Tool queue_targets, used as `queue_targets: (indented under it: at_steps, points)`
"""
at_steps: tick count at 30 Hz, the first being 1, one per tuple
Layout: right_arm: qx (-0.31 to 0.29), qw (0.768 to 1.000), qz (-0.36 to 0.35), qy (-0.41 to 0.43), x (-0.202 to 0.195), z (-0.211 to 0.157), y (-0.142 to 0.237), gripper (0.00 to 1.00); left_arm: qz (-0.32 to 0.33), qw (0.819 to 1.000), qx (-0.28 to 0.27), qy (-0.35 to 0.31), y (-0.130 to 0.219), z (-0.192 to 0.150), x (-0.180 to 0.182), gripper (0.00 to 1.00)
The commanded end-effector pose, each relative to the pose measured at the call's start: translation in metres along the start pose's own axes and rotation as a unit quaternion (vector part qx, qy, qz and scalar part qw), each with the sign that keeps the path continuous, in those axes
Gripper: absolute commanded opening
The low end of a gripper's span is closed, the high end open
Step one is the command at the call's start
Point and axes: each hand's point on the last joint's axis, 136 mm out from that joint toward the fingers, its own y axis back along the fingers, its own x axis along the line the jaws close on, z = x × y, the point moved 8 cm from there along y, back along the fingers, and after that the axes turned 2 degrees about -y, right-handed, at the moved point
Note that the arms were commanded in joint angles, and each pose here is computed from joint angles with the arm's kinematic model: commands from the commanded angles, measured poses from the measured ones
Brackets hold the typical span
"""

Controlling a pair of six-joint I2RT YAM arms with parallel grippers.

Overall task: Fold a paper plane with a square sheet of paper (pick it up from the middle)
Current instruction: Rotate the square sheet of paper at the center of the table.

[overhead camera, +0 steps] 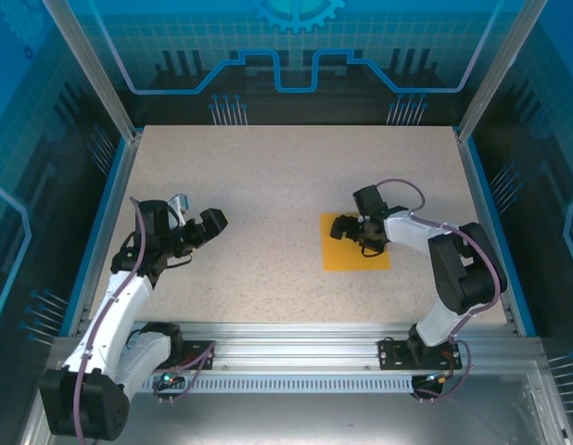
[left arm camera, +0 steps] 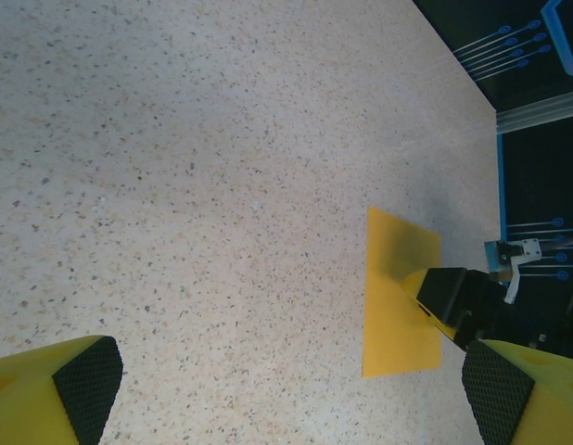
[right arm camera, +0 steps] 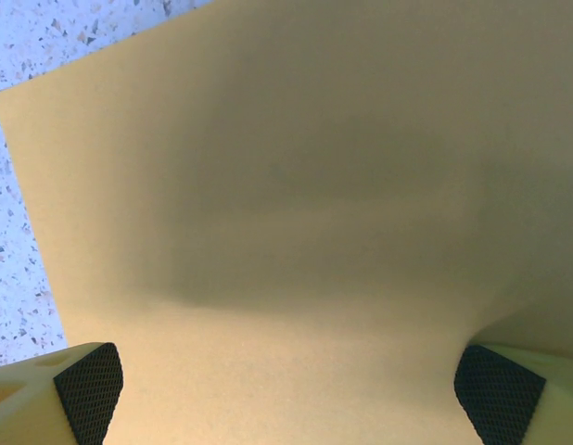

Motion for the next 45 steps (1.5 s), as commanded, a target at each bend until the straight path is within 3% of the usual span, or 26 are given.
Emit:
queue_targets:
  at_steps: [1, 8, 16, 19, 21, 23, 34, 45]
  points:
    - [0.154, 0.987, -0.036, -0.007, -0.012, -0.074, -0.033, 0.99, -0.027, 1.0, -0.005, 0.002, 0.001, -0.003, 0.0, 0.98]
    - [0.121, 0.992, -0.008, 0.023, 0.015, -0.059, 0.0, 0.99, -0.057, 0.998, 0.004, 0.003, 0.0, -0.012, 0.001, 0.99]
    - [-0.036, 0.997, -0.019, 0.059, 0.021, -0.012, 0.074, 0.99, -0.091, 0.996, 0.026, 0.004, -0.014, -0.018, -0.003, 0.98]
    - [-0.05, 0.997, 0.014, 0.055, 0.015, 0.0, 0.077, 0.99, -0.098, 0.994, 0.04, -0.01, -0.024, -0.021, -0.01, 0.98]
    - [-0.029, 0.999, 0.008, 0.029, 0.006, 0.005, 0.071, 0.99, -0.1, 0.994, 0.049, -0.015, -0.031, -0.023, -0.013, 0.98]
    - [0.03, 0.998, 0.03, 0.037, 0.008, 0.007, 0.062, 1.0, -0.101, 0.993, 0.057, -0.024, -0.037, -0.025, -0.017, 0.98]
    - [0.093, 0.991, 0.085, 0.036, 0.025, 0.008, 0.017, 0.99, -0.088, 0.993, 0.075, -0.04, -0.052, -0.033, -0.016, 0.98]
    - [0.126, 0.991, 0.037, -0.012, -0.007, -0.025, -0.008, 0.99, -0.085, 0.994, 0.062, -0.043, -0.05, -0.031, -0.017, 0.98]
